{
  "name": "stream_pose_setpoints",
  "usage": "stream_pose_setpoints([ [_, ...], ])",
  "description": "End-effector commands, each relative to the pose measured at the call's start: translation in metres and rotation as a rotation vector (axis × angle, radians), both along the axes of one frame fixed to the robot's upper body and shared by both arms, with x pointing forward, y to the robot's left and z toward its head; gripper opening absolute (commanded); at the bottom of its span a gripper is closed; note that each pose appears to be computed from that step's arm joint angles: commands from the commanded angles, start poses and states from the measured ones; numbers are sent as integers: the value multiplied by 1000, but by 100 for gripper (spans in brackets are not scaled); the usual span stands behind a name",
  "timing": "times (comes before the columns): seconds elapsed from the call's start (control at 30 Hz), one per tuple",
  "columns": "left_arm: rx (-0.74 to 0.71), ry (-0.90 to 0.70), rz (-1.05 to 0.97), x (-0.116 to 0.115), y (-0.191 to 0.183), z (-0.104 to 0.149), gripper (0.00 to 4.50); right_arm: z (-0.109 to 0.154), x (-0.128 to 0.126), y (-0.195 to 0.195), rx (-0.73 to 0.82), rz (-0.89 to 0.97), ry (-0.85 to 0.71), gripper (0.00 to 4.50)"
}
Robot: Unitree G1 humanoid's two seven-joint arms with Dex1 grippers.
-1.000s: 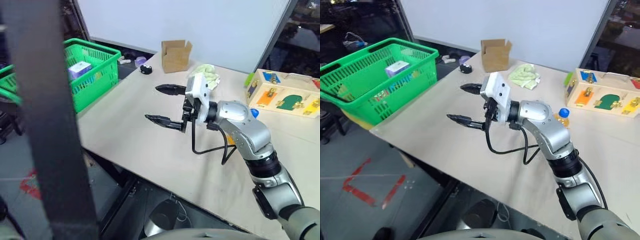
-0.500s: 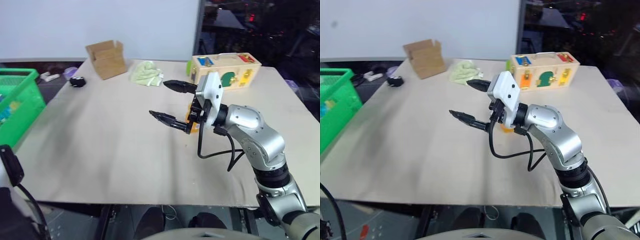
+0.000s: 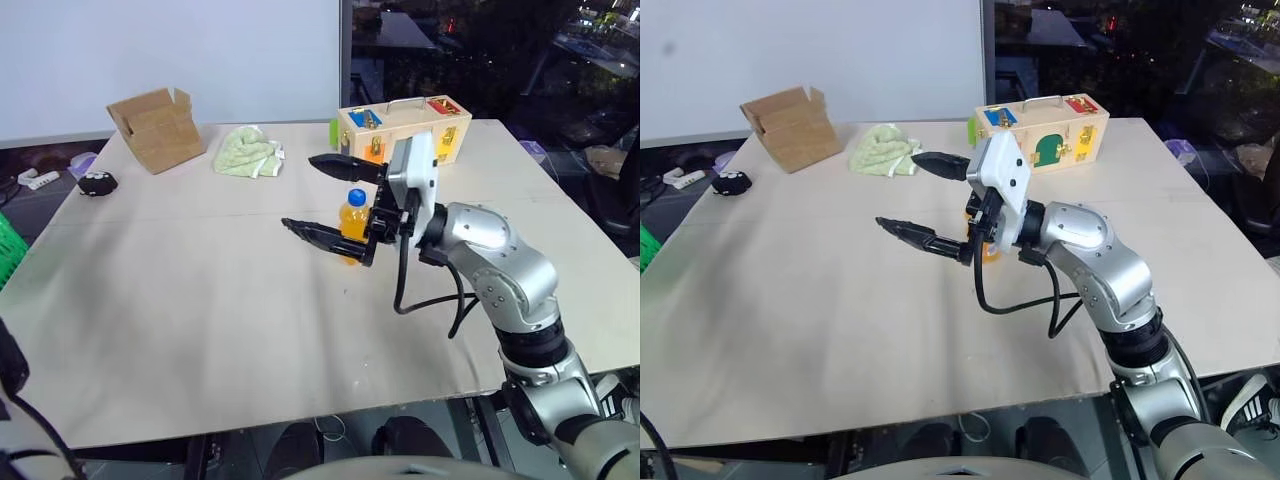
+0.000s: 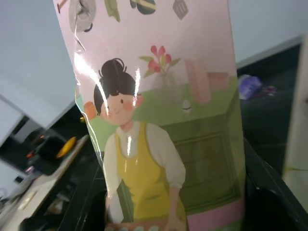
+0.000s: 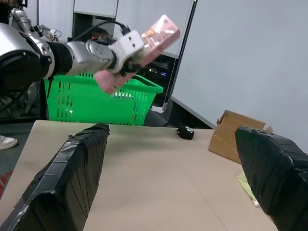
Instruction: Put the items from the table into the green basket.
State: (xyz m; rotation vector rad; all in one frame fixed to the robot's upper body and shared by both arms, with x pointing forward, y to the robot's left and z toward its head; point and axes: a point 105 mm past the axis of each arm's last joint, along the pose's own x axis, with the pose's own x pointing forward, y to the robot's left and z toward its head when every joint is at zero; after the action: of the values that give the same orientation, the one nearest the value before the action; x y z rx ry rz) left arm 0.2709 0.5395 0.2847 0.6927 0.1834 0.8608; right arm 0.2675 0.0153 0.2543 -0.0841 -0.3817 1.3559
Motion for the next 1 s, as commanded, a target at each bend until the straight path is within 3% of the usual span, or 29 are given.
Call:
stream_pose_setpoints([
  [0.03,67,-57,63,-22,10,26,238,12,-4,1,30,17,-60,450],
  [0.13,49,-149,-20,-15,1,43,238,11,-2,0,30,14,-58,450],
  [0.37,-51,-229,-229,15,-23,45,238,5,0,-1,15,7,-62,450],
  [0.47,-7,-283,-152,4,-17,62,238,4,-1,0,13,8,-60,450],
  [0.57,65,-215,-77,-6,-10,63,238,3,-2,1,16,11,-56,450],
  [0.73,168,-29,7,-19,2,45,238,4,-5,2,39,35,-50,450],
  [1.0,170,122,101,-45,22,10,238,11,-12,0,94,101,-61,450],
])
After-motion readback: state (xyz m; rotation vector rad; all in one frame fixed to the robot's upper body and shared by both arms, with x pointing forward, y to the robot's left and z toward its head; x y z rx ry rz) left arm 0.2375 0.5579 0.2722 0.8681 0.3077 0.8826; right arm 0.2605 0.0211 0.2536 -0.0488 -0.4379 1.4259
